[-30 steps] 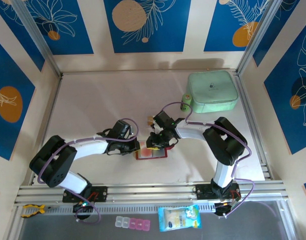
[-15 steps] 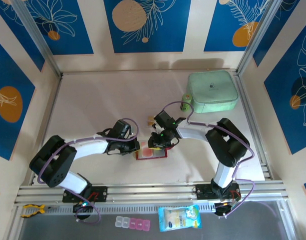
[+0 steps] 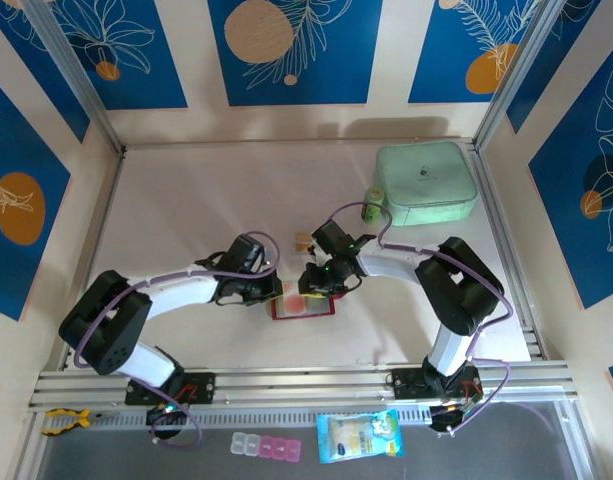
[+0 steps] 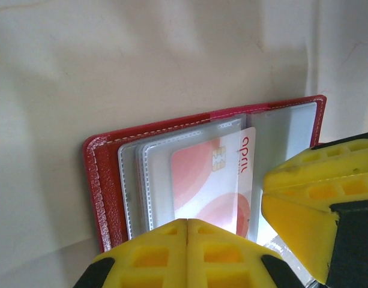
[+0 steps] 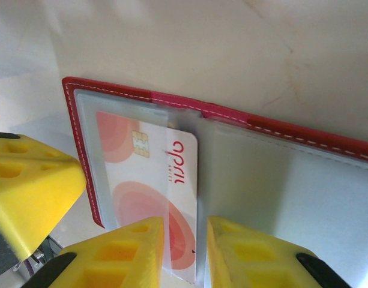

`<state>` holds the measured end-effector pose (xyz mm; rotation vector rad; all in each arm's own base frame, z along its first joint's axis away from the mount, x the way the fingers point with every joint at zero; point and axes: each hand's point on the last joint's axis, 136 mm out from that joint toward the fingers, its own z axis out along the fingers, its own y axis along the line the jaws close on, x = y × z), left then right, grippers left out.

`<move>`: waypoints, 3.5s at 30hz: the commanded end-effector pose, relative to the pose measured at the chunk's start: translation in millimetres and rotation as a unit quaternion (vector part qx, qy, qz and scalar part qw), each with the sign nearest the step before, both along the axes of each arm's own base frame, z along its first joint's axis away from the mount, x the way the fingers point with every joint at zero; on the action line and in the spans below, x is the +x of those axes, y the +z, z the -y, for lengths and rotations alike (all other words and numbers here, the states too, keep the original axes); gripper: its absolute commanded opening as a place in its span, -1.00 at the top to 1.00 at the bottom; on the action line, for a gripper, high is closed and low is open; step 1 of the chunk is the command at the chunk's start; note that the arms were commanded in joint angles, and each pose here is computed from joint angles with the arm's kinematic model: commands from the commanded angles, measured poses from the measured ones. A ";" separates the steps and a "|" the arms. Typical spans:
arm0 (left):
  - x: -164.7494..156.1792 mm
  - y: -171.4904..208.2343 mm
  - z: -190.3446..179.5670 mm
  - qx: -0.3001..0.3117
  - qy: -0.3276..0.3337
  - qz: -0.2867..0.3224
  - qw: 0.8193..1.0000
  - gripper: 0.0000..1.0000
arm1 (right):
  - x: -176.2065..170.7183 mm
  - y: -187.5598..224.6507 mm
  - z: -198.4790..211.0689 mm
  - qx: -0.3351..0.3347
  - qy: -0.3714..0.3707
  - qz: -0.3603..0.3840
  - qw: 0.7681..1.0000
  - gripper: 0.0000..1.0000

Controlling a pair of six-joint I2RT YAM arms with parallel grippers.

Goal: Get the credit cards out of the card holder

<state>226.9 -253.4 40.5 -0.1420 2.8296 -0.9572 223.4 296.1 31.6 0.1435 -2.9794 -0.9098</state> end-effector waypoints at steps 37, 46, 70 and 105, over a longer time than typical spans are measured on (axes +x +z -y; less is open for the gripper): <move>-20.9 -28.0 -4.8 0.040 -0.022 -0.045 0.998 1.00 | -6.3 -5.8 -9.2 0.039 0.002 -0.031 0.999 0.43; -20.5 -28.4 -4.4 0.040 -0.022 -0.046 0.998 1.00 | -4.4 5.8 -13.0 0.063 0.002 -0.023 0.998 0.54; -20.1 -27.9 -5.8 0.044 -0.020 -0.044 0.998 1.00 | -4.5 6.3 2.7 0.058 -0.010 -0.015 0.998 0.82; -5.7 -2.3 4.9 0.015 -0.020 -0.003 1.000 0.91 | 3.4 40.9 44.1 0.010 -0.014 0.046 0.999 0.81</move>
